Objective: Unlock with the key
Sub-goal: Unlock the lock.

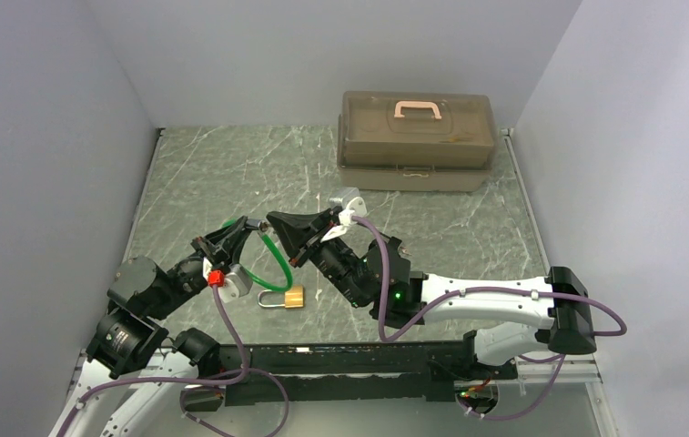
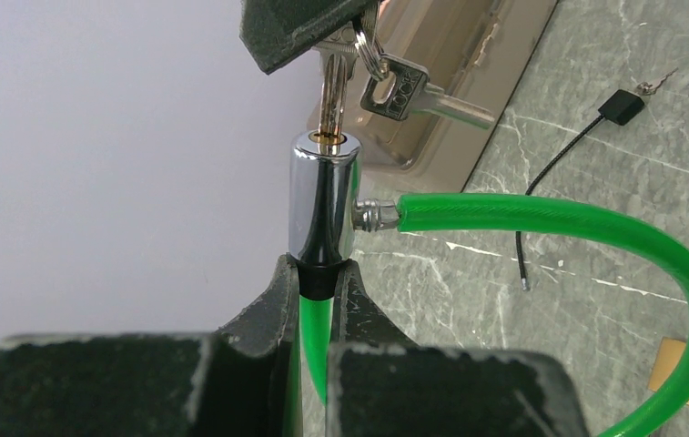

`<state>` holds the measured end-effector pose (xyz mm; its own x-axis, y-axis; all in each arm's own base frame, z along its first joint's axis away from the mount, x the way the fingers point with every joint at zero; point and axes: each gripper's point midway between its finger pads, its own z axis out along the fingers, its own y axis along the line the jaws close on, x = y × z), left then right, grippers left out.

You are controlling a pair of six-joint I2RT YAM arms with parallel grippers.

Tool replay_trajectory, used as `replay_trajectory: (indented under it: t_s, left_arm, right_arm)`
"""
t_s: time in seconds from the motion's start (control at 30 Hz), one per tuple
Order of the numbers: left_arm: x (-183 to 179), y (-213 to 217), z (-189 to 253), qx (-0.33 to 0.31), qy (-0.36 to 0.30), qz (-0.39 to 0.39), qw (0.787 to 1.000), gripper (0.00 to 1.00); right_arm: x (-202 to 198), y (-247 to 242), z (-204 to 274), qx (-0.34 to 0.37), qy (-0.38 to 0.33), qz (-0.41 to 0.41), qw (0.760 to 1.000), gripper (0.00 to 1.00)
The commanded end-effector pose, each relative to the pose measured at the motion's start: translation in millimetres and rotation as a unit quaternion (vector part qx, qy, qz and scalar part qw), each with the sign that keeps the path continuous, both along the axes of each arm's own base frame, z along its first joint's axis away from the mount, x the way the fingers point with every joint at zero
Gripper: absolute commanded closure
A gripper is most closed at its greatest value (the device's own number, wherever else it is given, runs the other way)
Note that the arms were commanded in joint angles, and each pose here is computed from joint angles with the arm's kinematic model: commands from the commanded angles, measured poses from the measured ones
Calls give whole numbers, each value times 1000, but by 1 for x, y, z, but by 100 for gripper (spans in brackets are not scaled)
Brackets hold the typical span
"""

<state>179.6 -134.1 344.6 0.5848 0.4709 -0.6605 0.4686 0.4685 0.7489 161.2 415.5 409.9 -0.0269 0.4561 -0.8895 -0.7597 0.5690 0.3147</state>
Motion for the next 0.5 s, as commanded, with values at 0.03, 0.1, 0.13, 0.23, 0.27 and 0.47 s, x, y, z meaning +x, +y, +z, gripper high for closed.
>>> replay_trajectory:
  t_s: [0.03, 0.1, 0.13, 0.23, 0.27, 0.47]
  left_arm:
    - [-15, 3, 51, -47, -64, -13, 997, 100]
    - [-14, 3, 51, -46, -65, -12, 997, 100]
    - [-15, 4, 52, -48, -65, -11, 997, 100]
    - [-14, 4, 53, -53, -62, -10, 997, 100]
    - [-14, 4, 54, -57, -60, -9, 997, 100]
    - [-17, 4, 59, -76, -49, -14, 996, 100]
  right_arm:
    - [-4, -9, 20, 32, -6, 3, 999, 100]
    - [-5, -7, 20, 31, -6, 8, 999, 100]
    - [-5, -6, 20, 30, -6, 8, 1000, 100]
    - [-6, -1, 15, 23, -6, 14, 1000, 100]
    - [-6, 1, 13, 19, -6, 16, 1000, 100]
    - [-4, 7, 3, 2, -13, 10, 1000, 100]
